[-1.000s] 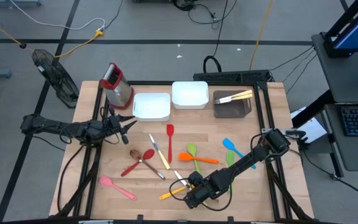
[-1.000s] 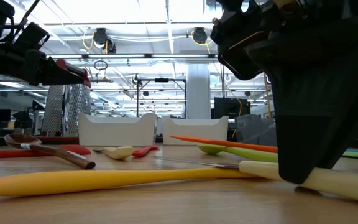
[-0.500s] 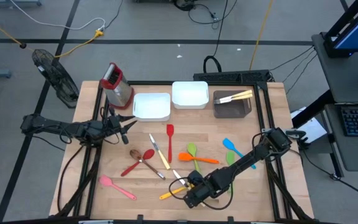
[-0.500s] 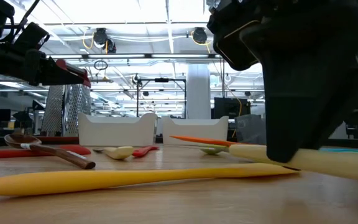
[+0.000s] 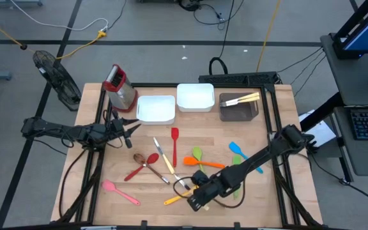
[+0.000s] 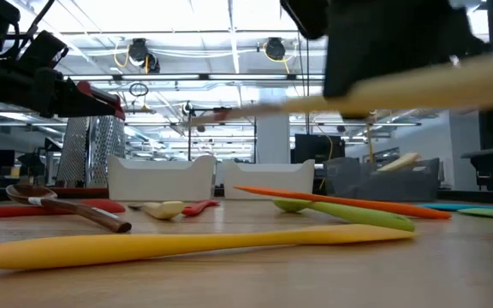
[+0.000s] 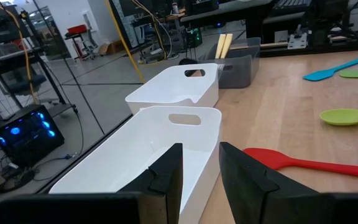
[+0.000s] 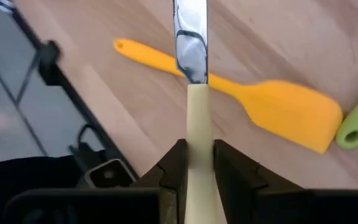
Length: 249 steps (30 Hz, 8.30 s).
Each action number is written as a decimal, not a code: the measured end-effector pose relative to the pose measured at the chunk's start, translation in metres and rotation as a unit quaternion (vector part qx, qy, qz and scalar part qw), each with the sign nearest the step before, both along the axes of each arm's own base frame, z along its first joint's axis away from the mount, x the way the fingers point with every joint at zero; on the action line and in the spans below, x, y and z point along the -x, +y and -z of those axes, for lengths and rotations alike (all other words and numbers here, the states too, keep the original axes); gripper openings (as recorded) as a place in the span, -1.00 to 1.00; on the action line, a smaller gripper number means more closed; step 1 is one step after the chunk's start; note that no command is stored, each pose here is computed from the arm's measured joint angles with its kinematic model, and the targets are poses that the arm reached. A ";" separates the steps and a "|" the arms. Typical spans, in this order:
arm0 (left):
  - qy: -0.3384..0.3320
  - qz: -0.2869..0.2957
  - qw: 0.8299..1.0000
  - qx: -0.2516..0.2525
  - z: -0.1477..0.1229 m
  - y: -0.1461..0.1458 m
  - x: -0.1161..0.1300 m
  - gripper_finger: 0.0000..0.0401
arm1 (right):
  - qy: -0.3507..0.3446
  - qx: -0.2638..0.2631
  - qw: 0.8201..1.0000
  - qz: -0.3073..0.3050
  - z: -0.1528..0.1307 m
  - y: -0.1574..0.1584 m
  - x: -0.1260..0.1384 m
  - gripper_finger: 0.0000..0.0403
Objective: Pick & Place Kitchen Items
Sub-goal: Put the yellow knife into the black bin
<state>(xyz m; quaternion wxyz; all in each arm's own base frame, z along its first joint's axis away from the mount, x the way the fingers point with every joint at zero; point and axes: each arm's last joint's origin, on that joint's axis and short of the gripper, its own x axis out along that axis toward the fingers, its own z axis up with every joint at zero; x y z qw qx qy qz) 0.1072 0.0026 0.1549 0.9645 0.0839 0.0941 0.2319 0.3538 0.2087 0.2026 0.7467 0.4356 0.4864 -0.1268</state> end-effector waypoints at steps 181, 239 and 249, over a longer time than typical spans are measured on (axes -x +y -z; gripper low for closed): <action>-0.001 0.021 1.000 0.007 0.000 -0.001 -0.001 -0.47 | 0.444 0.302 0.752 -0.383 0.004 -0.359 0.131 -0.61; -0.073 0.014 0.995 0.071 -0.007 -0.001 -0.002 -0.47 | -0.134 0.398 0.907 -0.012 -0.146 -0.226 0.153 -0.96; -0.123 0.053 0.988 0.080 -0.018 -0.003 -0.003 -0.47 | -0.218 0.400 0.890 -0.026 -0.160 -0.212 0.205 -0.99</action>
